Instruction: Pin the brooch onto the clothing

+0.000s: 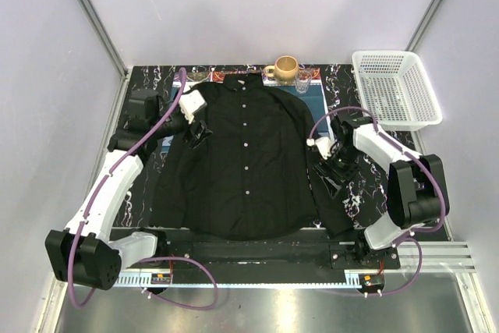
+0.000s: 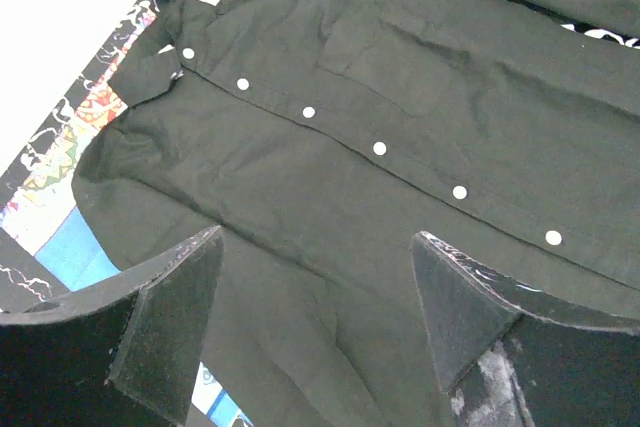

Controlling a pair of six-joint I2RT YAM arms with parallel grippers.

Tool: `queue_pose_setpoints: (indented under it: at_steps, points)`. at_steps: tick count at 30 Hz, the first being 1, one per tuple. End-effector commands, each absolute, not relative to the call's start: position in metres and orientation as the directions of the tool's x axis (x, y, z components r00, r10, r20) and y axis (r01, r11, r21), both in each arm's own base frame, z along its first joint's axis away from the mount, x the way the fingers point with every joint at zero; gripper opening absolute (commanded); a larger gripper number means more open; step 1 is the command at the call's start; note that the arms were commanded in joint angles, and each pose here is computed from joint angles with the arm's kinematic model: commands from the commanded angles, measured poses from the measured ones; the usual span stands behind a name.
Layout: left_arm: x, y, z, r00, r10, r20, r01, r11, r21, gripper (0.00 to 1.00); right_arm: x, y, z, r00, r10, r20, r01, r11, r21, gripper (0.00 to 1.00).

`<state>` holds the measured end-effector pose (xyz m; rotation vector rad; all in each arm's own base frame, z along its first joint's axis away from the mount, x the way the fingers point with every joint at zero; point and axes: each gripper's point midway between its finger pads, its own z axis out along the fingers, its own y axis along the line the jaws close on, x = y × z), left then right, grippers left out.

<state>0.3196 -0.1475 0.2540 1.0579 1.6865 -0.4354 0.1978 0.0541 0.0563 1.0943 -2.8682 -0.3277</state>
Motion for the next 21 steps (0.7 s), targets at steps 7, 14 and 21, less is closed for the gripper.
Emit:
queue_pose_setpoints:
  at_steps: [7,14,21]
  points:
    - [0.31,-0.147,0.26,-0.03,0.394,-0.919,0.801,0.559,0.213,0.81,0.24,0.06,0.005,-0.768,-0.641,-0.019,-0.641,0.766,0.057,0.69]
    - [0.31,-0.144,0.255,-0.038,0.396,-0.917,0.786,0.578,0.217,0.81,0.266,0.056,-0.012,-0.776,-0.631,-0.002,-0.631,0.776,0.009,0.16]
    - [0.316,-0.134,0.251,-0.056,0.403,-0.913,0.761,0.609,0.222,0.81,0.366,0.042,0.033,-0.774,-0.615,-0.151,-0.59,0.787,-0.182,0.0]
